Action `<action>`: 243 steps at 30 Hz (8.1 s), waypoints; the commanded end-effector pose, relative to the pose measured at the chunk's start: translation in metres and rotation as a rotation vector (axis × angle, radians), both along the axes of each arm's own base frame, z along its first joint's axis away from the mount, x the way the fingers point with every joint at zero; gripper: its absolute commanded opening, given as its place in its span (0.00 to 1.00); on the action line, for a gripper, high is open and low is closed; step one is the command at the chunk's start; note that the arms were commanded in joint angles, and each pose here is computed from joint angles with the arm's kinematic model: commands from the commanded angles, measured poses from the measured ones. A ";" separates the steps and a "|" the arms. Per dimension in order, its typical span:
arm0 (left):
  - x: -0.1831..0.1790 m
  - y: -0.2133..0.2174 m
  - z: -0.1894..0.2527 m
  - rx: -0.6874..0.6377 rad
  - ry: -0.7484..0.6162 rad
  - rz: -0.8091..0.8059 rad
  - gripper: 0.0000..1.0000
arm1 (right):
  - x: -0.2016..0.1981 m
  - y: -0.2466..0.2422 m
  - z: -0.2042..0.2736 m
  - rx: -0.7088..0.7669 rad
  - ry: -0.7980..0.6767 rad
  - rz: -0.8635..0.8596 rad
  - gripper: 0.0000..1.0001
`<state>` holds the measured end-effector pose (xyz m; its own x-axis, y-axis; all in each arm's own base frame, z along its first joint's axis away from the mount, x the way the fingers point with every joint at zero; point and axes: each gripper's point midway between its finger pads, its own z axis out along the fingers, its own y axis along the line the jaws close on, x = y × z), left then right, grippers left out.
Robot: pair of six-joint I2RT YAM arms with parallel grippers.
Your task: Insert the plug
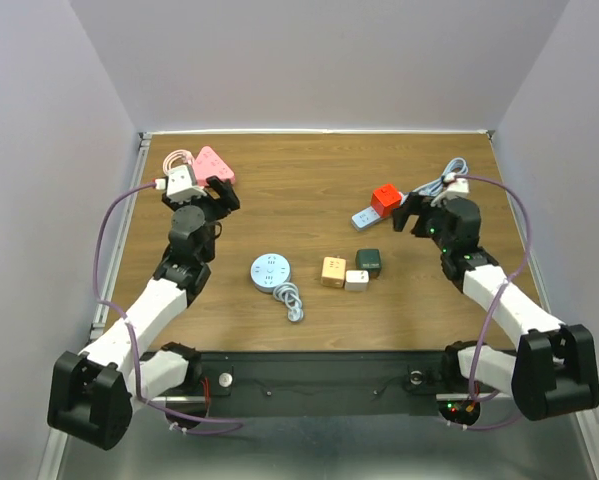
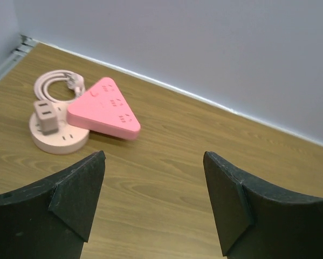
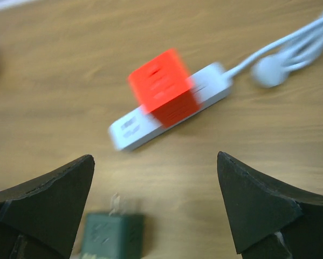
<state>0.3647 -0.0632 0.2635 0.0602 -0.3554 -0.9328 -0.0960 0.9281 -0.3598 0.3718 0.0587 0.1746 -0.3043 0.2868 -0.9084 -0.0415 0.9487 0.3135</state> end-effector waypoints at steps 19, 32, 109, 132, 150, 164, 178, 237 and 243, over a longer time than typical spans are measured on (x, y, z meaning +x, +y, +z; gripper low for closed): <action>-0.006 -0.086 -0.020 -0.009 0.081 -0.301 0.84 | -0.057 0.129 -0.037 -0.039 0.301 0.341 0.97; -0.005 -0.095 -0.025 0.013 0.105 -0.328 0.84 | -0.052 0.115 -0.077 -0.116 0.429 0.214 0.97; 0.012 -0.174 -0.083 0.025 0.328 -0.619 0.84 | 0.026 0.269 -0.081 -0.266 -0.026 0.956 0.81; 0.033 -0.198 -0.133 -0.020 0.454 -0.667 0.75 | 0.028 0.260 -0.088 -0.427 -0.244 0.987 0.90; 0.027 -0.191 -0.182 -0.023 0.596 -0.703 0.40 | 0.040 0.277 -0.095 -0.400 -0.366 1.085 0.90; 0.029 -0.174 -0.207 -0.038 0.656 -0.701 0.01 | 0.033 0.281 -0.075 -0.351 -0.426 1.104 0.52; 0.029 -0.171 -0.206 -0.059 0.636 -0.716 0.00 | 0.017 0.270 -0.094 -0.271 -0.305 1.085 0.65; 0.016 -0.191 -0.224 -0.145 0.654 -0.752 0.00 | 0.028 0.256 -0.115 -0.245 -0.093 0.998 0.87; 0.016 -0.192 -0.223 -0.146 0.653 -0.759 0.00 | 0.029 0.257 -0.118 -0.238 -0.079 0.989 0.87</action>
